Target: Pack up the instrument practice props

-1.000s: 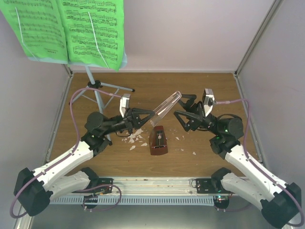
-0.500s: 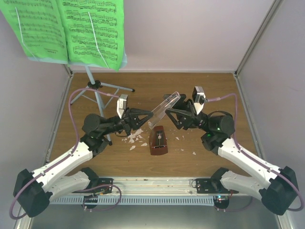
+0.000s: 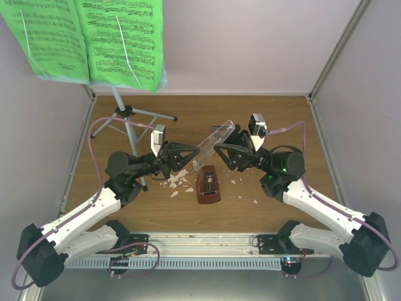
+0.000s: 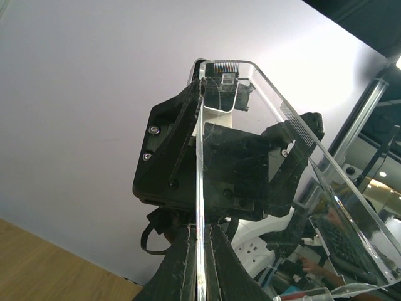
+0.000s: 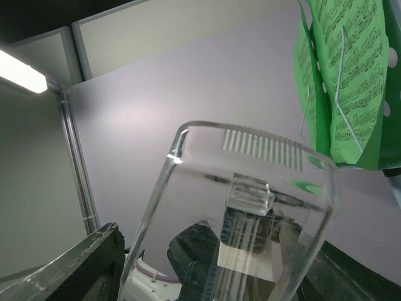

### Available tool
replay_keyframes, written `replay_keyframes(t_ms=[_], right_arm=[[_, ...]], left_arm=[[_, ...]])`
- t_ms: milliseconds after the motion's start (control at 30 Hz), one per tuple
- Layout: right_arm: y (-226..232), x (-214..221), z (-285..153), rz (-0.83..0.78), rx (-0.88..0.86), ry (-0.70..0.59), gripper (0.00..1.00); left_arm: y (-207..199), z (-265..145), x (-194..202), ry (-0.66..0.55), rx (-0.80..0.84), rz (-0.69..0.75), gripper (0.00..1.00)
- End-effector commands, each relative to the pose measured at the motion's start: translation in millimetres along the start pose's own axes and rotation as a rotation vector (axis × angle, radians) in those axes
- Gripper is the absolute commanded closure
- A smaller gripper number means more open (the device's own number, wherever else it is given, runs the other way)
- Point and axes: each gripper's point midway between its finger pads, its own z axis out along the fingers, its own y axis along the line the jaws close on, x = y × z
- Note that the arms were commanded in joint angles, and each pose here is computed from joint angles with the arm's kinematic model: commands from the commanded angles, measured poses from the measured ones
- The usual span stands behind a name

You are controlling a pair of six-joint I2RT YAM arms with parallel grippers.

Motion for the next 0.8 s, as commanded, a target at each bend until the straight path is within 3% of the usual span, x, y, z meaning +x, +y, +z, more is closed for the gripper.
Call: replay_keyframes(t_ms=[0,233,400,567,633,767], right_arm=[[12,-10,6,-0.019,-0.048,-0.03,0.33],[12,-12,8,-0.012,-0.043,-0.034,0.41],[9,-13,8,-0.004,-0.026,-0.036,0.53],[1,-9,8,0.005,0.008,-0.029,0.57],[-2,-8,7,0.001,0.026,-0.029,0.57],[-10,-6,2,-0.034,0.093,-0.014,0.57]], left_arm=[[-13,-4,-12,-0.048,0.036,0.056,1.0],[-10,-4,-8,-0.041,0.029,0.051,1.0],[-7,-4,-7,-0.038,0.021,0.05,1.0],[-3,-4,-5,-0.032,0.0,0.048,1.0],[0,-5,-4,-0.032,-0.018,0.045,0.88],[16,-14,-3,-0.056,-0.131,0.052,0.47]])
